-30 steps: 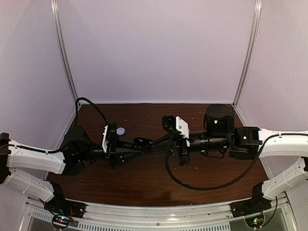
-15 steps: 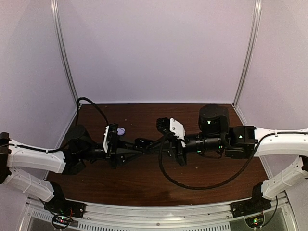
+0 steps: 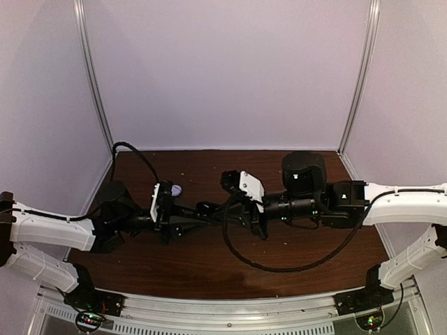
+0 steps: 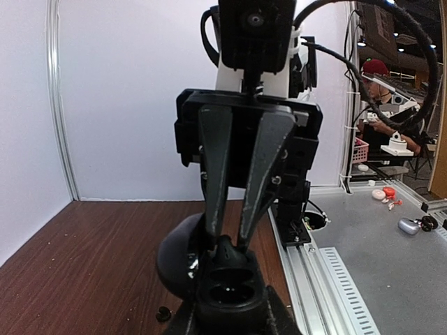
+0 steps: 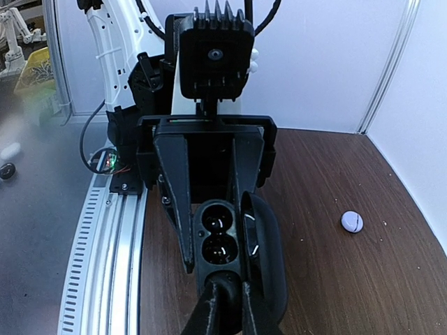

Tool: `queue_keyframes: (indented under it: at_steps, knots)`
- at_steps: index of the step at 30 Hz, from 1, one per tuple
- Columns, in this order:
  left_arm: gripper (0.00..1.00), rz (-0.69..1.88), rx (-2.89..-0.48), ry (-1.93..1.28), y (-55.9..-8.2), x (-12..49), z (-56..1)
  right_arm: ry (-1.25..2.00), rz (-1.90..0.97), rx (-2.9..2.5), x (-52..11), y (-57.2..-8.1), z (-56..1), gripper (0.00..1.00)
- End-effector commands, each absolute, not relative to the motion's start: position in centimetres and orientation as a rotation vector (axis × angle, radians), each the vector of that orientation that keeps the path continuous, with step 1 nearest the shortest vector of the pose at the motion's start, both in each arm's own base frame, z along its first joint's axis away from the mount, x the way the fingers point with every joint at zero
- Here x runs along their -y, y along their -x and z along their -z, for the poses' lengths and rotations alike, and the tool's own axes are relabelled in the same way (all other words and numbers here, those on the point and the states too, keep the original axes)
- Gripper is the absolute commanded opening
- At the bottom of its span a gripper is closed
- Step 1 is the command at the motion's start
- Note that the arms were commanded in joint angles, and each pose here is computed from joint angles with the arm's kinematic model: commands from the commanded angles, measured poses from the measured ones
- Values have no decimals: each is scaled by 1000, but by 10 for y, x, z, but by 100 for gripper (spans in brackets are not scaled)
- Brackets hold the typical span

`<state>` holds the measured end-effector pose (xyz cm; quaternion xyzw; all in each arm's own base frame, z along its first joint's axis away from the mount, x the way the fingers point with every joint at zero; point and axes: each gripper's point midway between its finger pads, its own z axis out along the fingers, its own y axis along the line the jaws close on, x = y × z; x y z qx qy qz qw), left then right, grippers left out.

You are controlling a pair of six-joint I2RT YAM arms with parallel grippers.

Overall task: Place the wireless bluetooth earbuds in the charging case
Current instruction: Adjust the right earbud in the right side groove of the charging case.

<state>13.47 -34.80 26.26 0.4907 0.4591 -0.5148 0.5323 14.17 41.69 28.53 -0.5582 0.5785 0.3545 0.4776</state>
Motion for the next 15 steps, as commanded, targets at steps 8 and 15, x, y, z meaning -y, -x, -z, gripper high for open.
queue_keyframes:
  at_steps: [8,15]
  knots:
    - [0,1216,-1021,-1147,-135,348,-284,1453,-882,-1425,-424,-133,-273,0]
    - [0,1217,-1025,-1134,-135,347,-285,1536,-864,-1437,-427,-125,-259,0]
